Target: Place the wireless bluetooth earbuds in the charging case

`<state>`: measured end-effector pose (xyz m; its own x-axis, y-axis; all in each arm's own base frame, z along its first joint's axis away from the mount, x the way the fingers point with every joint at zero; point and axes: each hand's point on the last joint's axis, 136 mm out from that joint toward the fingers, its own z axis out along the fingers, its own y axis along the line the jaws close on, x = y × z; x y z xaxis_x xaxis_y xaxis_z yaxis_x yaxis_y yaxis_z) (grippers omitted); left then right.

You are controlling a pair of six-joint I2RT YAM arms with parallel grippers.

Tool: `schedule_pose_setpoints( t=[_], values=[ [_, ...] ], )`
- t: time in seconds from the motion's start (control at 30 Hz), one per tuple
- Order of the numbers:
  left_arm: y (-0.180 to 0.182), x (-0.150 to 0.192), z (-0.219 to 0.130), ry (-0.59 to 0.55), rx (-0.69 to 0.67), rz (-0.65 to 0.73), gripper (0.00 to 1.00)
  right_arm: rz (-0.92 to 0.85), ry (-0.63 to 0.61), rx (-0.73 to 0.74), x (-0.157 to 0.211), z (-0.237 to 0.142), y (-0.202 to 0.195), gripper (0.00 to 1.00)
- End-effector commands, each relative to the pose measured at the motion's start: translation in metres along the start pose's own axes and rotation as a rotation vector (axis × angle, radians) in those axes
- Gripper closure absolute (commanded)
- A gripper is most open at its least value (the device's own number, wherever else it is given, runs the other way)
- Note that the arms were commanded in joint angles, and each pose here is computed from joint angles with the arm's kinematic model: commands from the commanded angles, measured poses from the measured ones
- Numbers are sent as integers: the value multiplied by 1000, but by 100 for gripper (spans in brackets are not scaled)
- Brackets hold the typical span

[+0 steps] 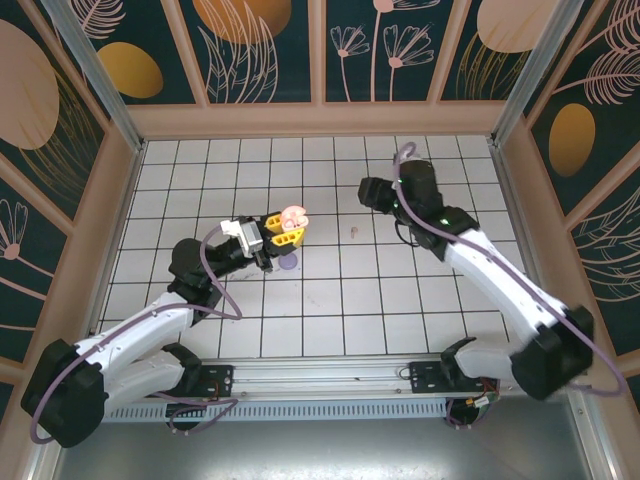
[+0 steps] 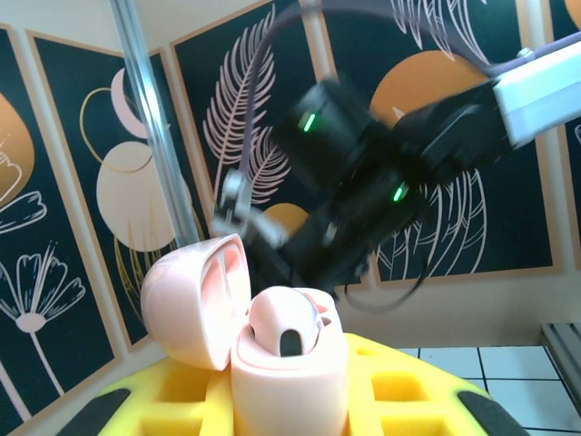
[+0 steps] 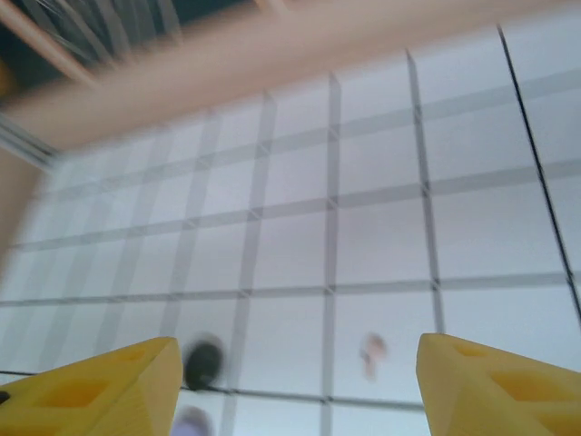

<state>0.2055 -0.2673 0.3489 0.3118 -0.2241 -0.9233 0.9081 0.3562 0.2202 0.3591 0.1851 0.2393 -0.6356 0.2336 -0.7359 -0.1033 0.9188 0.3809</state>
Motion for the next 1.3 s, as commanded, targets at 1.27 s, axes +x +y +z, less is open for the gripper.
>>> schedule_pose_setpoints(
  t=[1.27],
  values=[
    [3, -22, -9, -50, -60, 59, 100, -186, 552, 204, 141, 169, -41, 56]
  ],
)
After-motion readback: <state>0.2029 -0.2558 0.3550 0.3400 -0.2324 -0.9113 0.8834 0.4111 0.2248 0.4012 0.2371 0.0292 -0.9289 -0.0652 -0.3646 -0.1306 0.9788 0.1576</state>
